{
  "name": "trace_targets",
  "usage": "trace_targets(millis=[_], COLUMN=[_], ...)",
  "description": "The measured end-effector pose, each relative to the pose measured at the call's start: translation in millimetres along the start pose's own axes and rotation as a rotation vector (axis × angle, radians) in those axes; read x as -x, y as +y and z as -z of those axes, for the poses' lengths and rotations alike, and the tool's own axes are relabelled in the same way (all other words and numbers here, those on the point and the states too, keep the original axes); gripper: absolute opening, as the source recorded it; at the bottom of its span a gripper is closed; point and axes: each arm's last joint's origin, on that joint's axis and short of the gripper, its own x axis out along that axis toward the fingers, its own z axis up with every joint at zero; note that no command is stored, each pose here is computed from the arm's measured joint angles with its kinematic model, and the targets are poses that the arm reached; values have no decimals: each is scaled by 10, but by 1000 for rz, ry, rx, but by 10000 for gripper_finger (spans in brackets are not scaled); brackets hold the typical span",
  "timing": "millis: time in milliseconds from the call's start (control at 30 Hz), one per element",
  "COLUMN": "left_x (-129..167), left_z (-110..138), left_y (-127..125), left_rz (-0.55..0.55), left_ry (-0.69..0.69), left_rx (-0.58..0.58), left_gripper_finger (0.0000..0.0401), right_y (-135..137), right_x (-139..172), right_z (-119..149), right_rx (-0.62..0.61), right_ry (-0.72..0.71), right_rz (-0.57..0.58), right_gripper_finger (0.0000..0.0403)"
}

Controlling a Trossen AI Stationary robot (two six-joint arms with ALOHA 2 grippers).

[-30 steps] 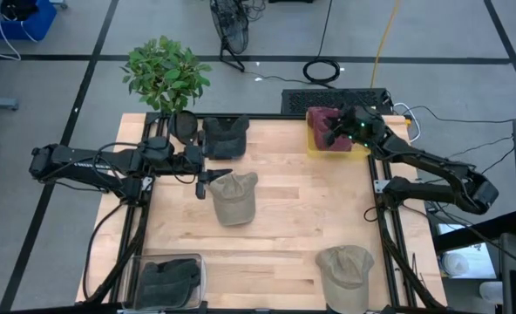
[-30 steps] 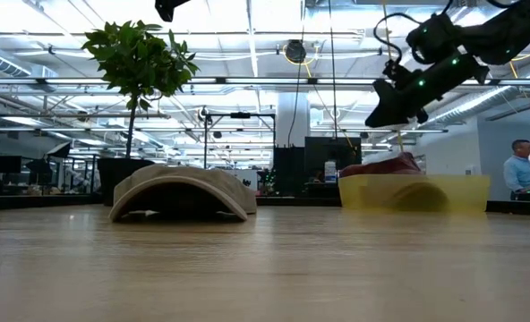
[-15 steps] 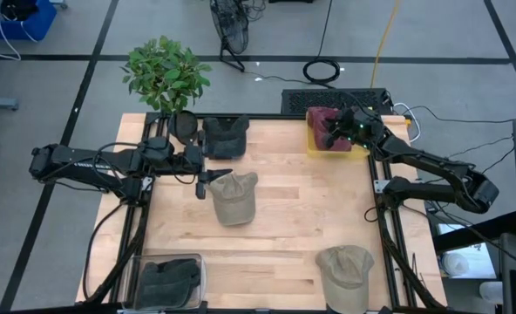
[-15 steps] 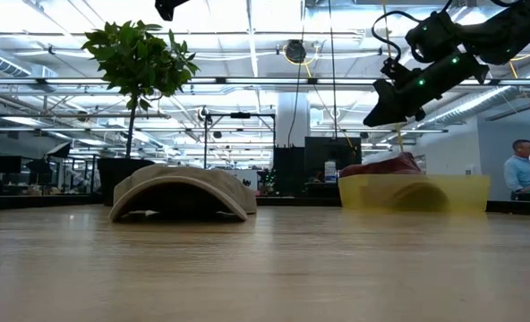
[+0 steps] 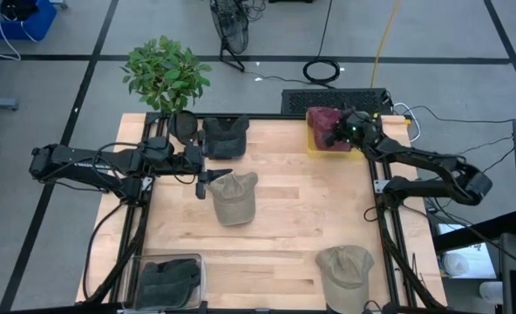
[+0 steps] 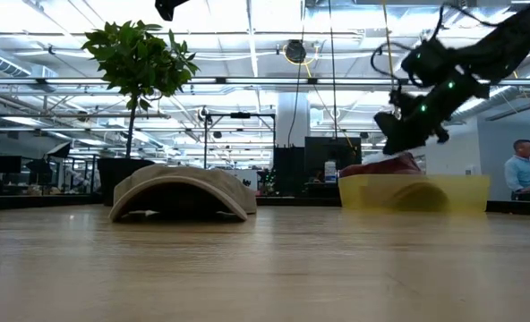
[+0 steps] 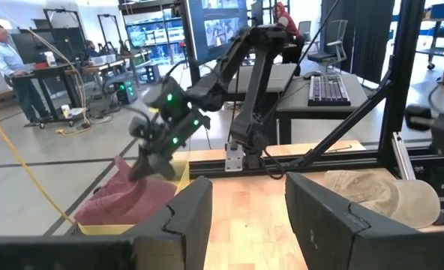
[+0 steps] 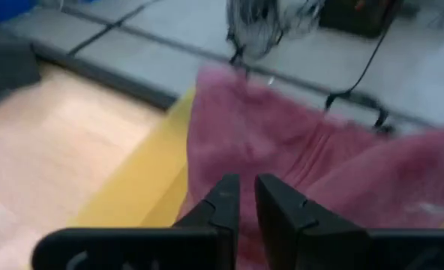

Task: Pick & Place hat
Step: Put the red cap into the yellow bin

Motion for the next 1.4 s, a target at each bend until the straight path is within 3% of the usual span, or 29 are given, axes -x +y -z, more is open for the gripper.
trace_targets(millis=[200, 467, 667, 900, 1233, 1400], left_x=[1, 1, 1, 1, 1, 1], left_z=[-11, -17, -19, -15, -11, -11], left_y=[1, 14, 17, 16, 16, 16], left_rz=[-1, -7, -9, -9, -8, -8], left_ry=[-11, -18, -20, -16, -12, -12], left_rx=[-8, -22, -22, -16, 4, -14], left_gripper_finger=[172, 172, 172, 172, 172, 172], right_y=[-43, -33, -19, 22, -86, -153], right_x=[-257, -460, -326, 0, -254, -283], right_z=[167, 317, 191, -83, 269, 208], right_rx=[-3, 13, 40, 11, -1, 1], right_ry=[99, 168, 92, -96, 90, 100], right_rz=[16, 16, -25, -73, 9, -22], right_gripper_finger=[3, 8, 7, 1, 0, 0])
